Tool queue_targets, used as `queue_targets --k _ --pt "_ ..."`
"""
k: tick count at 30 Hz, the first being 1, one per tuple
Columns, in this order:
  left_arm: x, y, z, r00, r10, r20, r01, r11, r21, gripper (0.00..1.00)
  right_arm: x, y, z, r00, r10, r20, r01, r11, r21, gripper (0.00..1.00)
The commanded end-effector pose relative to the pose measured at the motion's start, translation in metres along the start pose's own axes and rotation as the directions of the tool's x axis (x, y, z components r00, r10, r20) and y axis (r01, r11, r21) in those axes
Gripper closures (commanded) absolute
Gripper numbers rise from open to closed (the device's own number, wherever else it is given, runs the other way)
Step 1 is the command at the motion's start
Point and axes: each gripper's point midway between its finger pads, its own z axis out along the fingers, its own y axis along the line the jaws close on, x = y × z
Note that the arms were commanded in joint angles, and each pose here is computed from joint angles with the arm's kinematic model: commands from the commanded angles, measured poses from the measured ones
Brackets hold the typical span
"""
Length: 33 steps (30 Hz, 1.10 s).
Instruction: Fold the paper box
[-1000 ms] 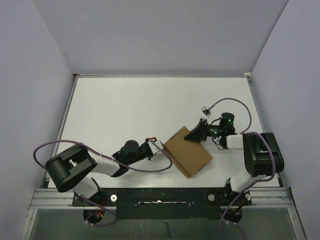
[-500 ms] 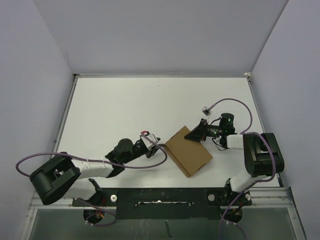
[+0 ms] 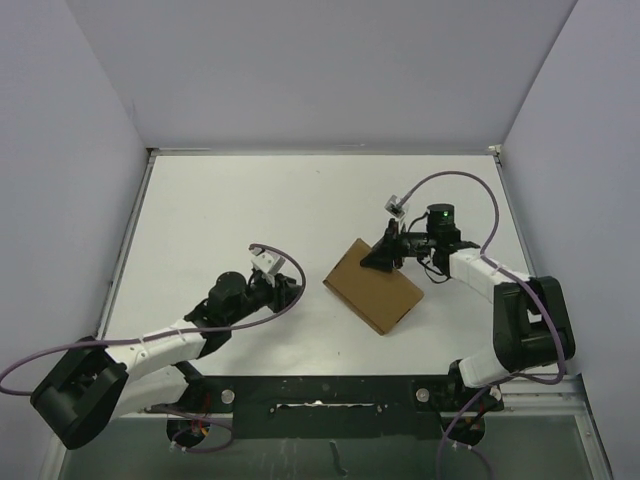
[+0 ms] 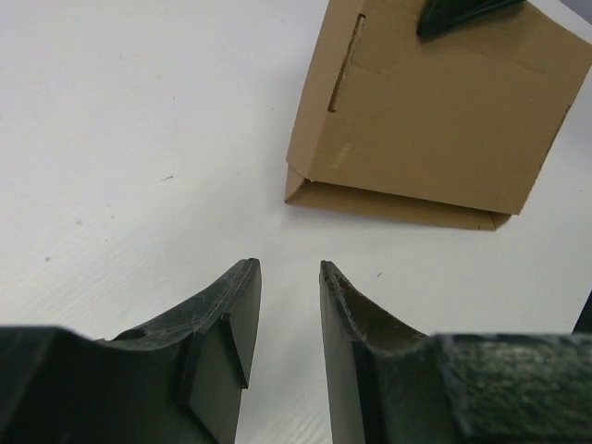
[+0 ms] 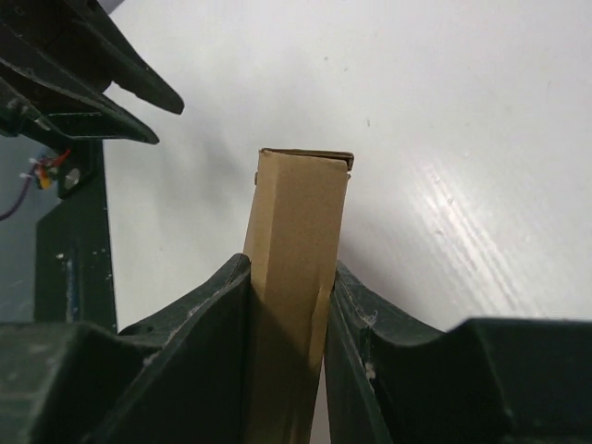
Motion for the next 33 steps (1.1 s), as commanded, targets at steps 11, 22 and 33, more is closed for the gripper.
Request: queue_targets --k 11,22,33 --pt "-0.021 0.001 -0.033 0.991 -0.114 0.066 0.118 0.991 -0.057 0.69 -0.004 -0.015 0.037 0.788 -0.453 -0.418 0.534 0.840 0.095 1.00" --pt "-0.030 0.004 -0.044 0.985 -0.142 0.098 0.152 0.984 -0.092 0.70 0.033 0.000 0.056 0.640 -0.558 -0.528 0.648 0.762 -0.019 1.00" --pt "-0.042 0.005 -0.048 0.946 -0.255 0.202 0.276 0.958 -0.083 0.56 0.073 0.003 0.043 0.690 -0.491 -0.531 0.578 0.816 -0.005 1.00"
